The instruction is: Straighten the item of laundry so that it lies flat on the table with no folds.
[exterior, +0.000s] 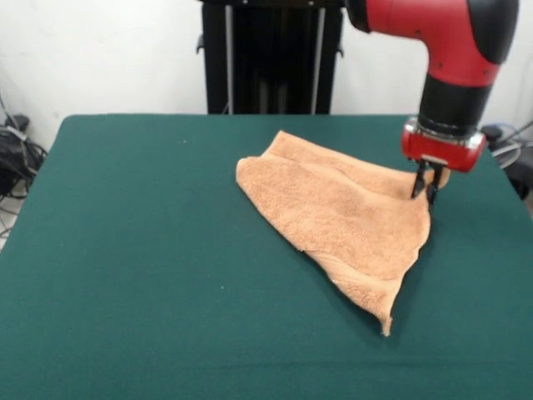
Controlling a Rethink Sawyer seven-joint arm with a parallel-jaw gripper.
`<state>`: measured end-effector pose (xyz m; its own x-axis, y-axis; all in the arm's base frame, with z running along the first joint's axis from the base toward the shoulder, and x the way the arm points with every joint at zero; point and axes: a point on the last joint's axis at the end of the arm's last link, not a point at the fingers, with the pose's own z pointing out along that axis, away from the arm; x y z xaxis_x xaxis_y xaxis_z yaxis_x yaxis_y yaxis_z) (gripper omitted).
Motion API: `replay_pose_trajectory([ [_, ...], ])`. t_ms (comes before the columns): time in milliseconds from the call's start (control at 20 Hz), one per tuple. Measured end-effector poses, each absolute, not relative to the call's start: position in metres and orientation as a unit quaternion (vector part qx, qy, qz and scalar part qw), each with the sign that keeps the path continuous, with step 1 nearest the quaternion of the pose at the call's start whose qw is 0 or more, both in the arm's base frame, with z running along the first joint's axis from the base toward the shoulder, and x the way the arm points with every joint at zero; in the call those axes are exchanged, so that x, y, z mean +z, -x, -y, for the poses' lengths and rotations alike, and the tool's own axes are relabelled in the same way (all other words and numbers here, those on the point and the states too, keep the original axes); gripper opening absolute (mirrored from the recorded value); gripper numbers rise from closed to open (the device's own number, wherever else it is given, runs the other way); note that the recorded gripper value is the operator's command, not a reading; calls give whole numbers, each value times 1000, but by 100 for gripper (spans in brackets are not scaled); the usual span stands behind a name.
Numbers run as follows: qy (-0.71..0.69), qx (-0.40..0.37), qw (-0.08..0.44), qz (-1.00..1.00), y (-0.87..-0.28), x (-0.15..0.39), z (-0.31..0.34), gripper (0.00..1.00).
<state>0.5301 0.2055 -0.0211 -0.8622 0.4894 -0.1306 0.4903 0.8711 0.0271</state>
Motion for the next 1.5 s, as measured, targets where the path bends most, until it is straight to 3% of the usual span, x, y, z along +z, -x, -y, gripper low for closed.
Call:
replay_pose_trajectory([
  [600, -217, -14, 96, -971, -517, 43, -102, 0],
  [1500, -174, -40, 104, -978, -496, 44, 19, 0],
])
